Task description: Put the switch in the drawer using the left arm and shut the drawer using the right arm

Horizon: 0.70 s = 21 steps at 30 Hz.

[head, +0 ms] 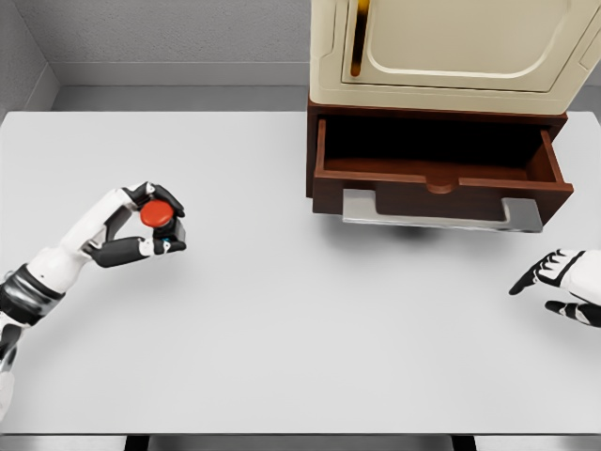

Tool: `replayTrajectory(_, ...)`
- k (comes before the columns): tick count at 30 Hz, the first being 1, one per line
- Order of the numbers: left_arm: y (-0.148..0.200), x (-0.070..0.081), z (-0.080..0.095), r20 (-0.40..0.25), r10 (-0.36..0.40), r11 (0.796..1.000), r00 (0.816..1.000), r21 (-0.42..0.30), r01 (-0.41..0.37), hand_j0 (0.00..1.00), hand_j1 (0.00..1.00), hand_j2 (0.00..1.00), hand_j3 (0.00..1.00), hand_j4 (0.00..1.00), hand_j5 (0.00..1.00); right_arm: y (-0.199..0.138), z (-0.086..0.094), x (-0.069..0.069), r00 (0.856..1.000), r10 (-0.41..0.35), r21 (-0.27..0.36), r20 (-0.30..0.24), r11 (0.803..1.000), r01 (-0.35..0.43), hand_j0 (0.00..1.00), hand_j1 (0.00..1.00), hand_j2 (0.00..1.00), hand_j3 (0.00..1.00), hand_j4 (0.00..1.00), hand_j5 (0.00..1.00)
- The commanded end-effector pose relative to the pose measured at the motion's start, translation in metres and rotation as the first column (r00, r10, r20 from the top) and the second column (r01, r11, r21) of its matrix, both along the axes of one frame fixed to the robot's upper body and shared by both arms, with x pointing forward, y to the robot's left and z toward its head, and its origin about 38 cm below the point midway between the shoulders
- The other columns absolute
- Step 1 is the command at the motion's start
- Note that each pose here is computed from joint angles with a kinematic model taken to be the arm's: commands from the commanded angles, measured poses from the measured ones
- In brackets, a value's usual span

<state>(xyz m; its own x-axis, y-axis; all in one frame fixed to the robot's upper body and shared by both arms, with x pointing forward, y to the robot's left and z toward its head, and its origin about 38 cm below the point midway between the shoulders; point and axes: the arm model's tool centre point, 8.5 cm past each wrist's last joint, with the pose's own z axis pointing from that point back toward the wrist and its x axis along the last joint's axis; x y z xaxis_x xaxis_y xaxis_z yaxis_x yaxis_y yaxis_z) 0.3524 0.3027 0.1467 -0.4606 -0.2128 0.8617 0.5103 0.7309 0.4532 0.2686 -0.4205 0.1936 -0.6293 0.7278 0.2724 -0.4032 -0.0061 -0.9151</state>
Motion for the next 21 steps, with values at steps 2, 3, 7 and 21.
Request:
replayTrajectory(2, -0.016, 0.003, 0.0, 0.004, -0.033, 0.999, 0.999, -0.015, 0.033, 0.35, 0.35, 0.35, 0.35, 0.35, 0.35, 0.0, 0.001, 0.0, 1.0, -0.003, 0.007, 0.0, 1.0, 0.003, 0.6, 0.6, 0.6, 0.6, 0.6, 0.6)
replayTrajectory(3, -0.018, 0.005, 0.002, 0.007, -0.038, 0.999, 0.999, -0.016, 0.038, 0.35, 0.35, 0.35, 0.35, 0.35, 0.35, 0.0, 0.001, 0.0, 1.0, -0.003, 0.005, 0.001, 1.0, 0.003, 0.6, 0.6, 0.6, 0.6, 0.6, 0.6)
replayTrajectory(7, -0.035, 0.011, 0.008, 0.028, -0.072, 0.997, 0.997, -0.034, 0.073, 0.35, 0.35, 0.35, 0.35, 0.35, 0.35, 0.0, 0.001, 0.0, 1.0, -0.003, 0.007, 0.001, 1.0, 0.003, 0.61, 0.61, 0.61, 0.61, 0.61, 0.61)
replayTrajectory(21, -0.07, 0.02, 0.034, 0.122, -0.121, 0.991, 0.985, -0.047, 0.128, 0.35, 0.35, 0.35, 0.35, 0.35, 0.35, 0.0, 0.001, 0.001, 1.0, -0.005, 0.011, 0.005, 1.0, 0.005, 0.62, 0.62, 0.62, 0.62, 0.62, 0.62)
